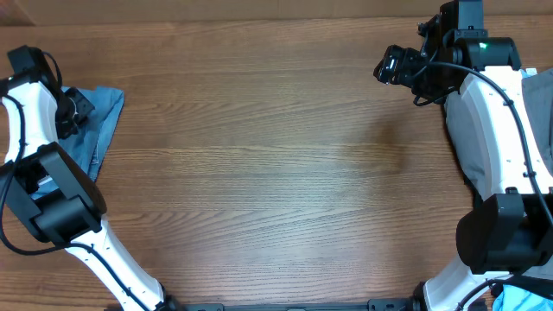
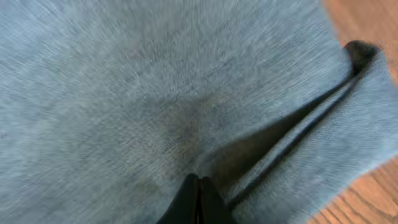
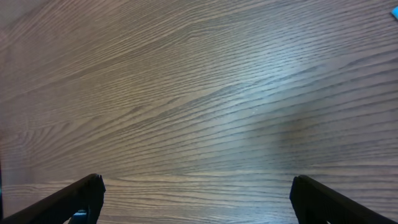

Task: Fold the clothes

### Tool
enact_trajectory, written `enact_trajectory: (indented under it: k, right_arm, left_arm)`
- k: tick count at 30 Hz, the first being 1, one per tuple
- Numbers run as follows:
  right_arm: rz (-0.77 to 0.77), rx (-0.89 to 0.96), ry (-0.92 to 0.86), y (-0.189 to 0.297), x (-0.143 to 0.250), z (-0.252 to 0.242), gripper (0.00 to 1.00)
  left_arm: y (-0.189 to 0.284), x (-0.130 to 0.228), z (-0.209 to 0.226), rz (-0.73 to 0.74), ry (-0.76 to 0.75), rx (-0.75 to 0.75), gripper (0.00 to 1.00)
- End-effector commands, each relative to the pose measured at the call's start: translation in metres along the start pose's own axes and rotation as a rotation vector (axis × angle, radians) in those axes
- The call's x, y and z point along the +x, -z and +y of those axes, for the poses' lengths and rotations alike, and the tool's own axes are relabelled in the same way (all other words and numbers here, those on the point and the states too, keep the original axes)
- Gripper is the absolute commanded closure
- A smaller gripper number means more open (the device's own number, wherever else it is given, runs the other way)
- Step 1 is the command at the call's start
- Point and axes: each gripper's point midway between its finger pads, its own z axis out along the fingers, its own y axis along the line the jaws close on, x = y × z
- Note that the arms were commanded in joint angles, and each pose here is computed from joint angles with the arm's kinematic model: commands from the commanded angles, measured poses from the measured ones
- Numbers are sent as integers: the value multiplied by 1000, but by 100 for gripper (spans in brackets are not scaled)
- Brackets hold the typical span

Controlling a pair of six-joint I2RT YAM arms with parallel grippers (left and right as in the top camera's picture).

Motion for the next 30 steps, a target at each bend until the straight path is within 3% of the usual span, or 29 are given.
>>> enact_trajectory:
  k: [1,4,14,24,26,27,30]
  right_arm:
    - [-9,-6,7,2,-2,1,0]
    - [-9,-6,7,2,-2,1,0]
    - [-9,-6,7,2,-2,1,0]
    - [-9,-6,7,2,-2,1,0]
    - [-9,-6,7,2,-2,1,0]
    - [-9,-6,7,2,-2,1,0]
    - [-9,-6,7,2,-2,1,0]
  left_arm:
    - [-15,17,-8,56,-30,69,96]
    - [-11,21,-34,73,-108,206,96]
    - [-9,27,-49,74,-165,218,96]
    - [-4,43,-94,58,-359,297,96]
    - [2,37,-103,28,-369,302,92]
    - [9,29,-106,11,-348,304,84]
    - [39,5,-108,-39,-264,296,79]
